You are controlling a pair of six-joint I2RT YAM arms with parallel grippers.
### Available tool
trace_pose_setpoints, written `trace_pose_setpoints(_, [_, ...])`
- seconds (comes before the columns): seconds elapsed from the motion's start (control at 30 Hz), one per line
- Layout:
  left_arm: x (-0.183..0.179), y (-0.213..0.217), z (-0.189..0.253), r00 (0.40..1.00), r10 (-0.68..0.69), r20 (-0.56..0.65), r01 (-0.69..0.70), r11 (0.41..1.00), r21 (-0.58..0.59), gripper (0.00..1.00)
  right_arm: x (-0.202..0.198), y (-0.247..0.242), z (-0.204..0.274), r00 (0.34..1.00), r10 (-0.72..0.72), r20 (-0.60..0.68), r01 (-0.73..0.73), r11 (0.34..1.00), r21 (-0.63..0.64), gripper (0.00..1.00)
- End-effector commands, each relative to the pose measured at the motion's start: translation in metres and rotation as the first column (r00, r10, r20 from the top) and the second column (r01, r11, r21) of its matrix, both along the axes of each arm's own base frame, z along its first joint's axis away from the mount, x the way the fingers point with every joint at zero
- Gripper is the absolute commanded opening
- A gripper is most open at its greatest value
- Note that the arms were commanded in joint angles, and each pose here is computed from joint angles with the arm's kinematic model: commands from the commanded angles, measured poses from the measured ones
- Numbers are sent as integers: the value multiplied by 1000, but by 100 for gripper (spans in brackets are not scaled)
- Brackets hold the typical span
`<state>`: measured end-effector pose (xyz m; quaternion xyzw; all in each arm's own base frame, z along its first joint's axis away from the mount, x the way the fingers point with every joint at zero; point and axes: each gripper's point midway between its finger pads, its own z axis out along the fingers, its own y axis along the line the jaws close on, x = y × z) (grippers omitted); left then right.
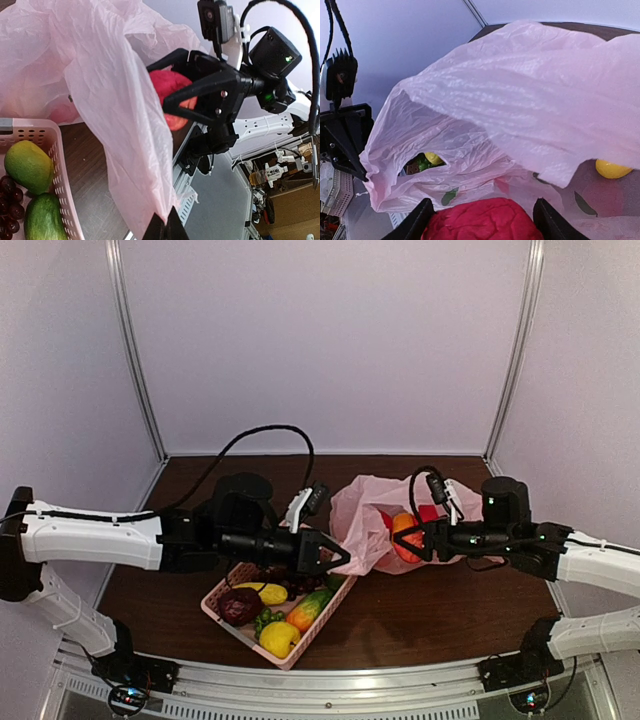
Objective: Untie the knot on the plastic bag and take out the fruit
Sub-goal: Pick up the fake fruit from the takeout bag.
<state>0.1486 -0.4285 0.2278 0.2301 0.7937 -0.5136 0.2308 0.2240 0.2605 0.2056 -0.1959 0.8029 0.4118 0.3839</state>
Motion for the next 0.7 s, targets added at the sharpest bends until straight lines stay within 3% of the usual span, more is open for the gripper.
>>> trace_pose_setpoints(0.0, [18,-6,27,999,41,35,-38,996,-78,0,-22,12,10,997,79,-21,-78,997,26,43])
trace_pose_setpoints(0.17, [27,4,18,995,87,43,-85,996,-37,0,-32,16,42,995,99,23,-101,989,110,43])
trace_pose_setpoints(0.5, [38,41,36,983,148,109,-147,989,-13,77,-46,29,94,985,142,99,-159,968,194,44])
trace_pose_setpoints(0.67, [53,86,49,957,215,195,-228,973,47,90,-53,44,124,975,156,159,-184,966,182,44])
